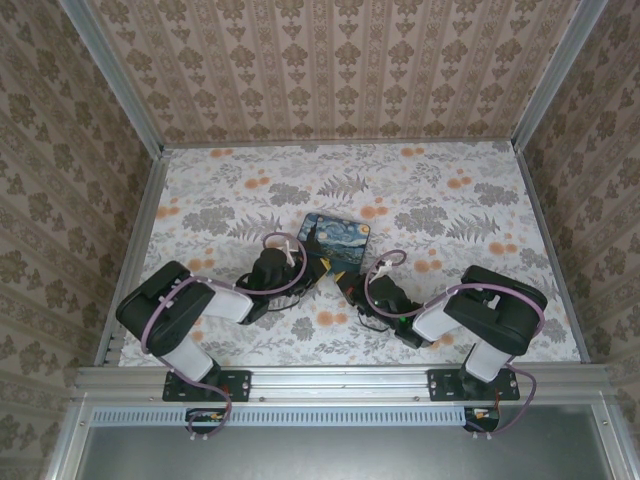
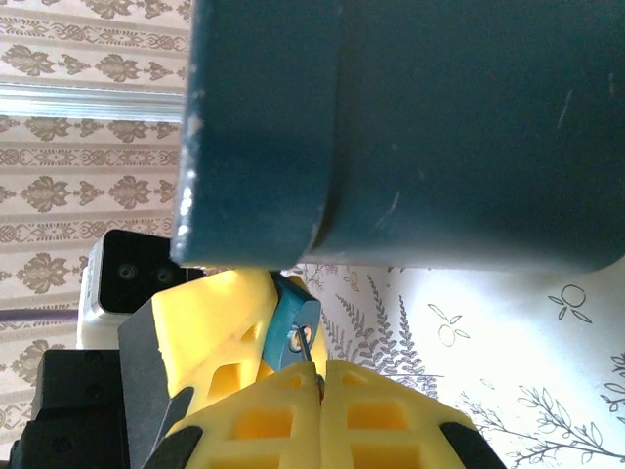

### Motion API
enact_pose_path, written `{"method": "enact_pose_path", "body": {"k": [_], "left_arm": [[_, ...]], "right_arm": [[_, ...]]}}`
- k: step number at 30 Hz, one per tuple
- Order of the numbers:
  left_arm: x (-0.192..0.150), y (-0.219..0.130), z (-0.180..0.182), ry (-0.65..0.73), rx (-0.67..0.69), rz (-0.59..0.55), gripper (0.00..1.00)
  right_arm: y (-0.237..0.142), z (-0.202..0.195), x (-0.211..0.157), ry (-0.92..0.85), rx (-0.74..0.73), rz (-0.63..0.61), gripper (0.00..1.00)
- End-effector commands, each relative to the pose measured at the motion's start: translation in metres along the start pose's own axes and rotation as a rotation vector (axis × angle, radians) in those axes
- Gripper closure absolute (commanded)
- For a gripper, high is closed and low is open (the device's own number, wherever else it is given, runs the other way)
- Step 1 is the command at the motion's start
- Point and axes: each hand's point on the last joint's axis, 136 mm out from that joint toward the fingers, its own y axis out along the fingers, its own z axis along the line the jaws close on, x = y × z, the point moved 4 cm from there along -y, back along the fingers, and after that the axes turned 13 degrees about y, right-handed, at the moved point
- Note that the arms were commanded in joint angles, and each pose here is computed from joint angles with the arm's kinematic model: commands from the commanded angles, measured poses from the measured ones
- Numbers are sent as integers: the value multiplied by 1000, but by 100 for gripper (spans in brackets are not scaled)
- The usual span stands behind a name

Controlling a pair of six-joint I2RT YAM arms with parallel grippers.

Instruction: Unlock a padlock with a key

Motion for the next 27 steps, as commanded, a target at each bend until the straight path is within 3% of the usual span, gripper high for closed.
{"method": "enact_pose_path", "body": {"k": [1,27], "left_arm": [[-6,5,-9,0,-54,20,100],[-17,3,-27,-56,-139,2,100]], "right_arm": [[7,18,-6,14,62,27,100],[0,37,0,3,196,15,100]]}}
